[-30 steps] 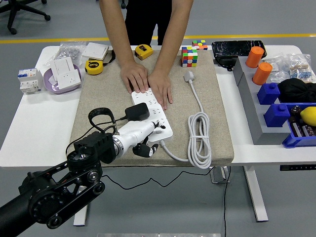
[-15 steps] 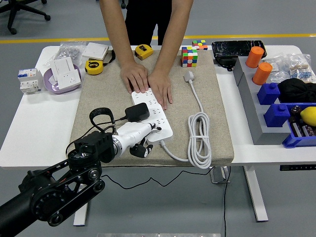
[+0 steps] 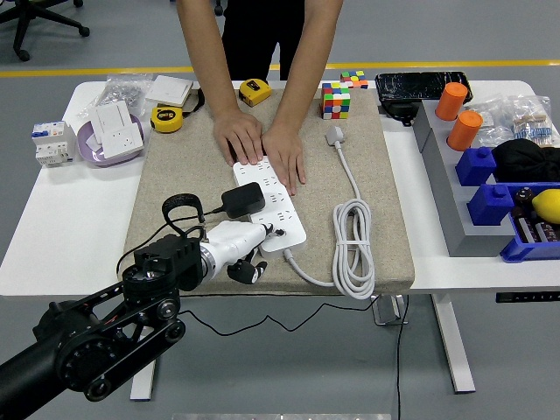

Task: Pick up the plug,place it near the board,insert it into the board,press the button

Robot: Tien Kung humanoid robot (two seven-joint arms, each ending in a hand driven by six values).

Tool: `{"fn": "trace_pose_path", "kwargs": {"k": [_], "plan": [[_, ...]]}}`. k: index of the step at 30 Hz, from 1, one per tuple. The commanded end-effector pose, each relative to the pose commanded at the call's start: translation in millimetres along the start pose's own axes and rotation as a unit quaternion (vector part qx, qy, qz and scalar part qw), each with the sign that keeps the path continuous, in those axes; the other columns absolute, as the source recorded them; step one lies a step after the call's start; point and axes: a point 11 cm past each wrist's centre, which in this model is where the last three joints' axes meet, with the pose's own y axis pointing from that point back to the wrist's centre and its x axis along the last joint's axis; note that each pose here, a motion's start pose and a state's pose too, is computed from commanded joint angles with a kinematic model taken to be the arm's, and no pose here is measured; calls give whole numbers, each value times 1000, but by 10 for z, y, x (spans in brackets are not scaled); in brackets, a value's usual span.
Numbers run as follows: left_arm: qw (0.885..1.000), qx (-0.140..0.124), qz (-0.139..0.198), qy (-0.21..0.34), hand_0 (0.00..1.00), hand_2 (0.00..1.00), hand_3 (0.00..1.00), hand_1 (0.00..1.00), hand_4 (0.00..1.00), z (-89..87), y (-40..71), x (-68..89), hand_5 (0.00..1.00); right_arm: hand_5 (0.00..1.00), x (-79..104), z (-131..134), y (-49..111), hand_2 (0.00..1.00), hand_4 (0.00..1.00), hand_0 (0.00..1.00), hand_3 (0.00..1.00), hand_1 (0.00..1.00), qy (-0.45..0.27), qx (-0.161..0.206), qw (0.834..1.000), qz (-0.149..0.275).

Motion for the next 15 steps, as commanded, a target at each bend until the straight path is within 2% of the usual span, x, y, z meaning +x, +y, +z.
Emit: {"fn": "trace_pose_path", "kwargs": {"k": [5,10,13,15], "plan": [[1000,-1,1,-3,129,149,772,21,516,0,1,4,2,844,-1,6,1,791,998,925,819,853,0,-1,1000,0],[1000,-6,16,-3,130,149,755,22,510,21,34,69,2,845,-1,12,1,790,998,925,819,852,1,-1,1000,0],[999,-19,32,5,130,149,755,22,510,74,89,143,2,845,-5,17,1,790,998,925,819,852,1,-2,1000,0],[997,-46,63,30,130,149,755,22,510,146,149,236,2,845,-14,27,2,790,998,925,819,852,1,-2,1000,-1]]}}
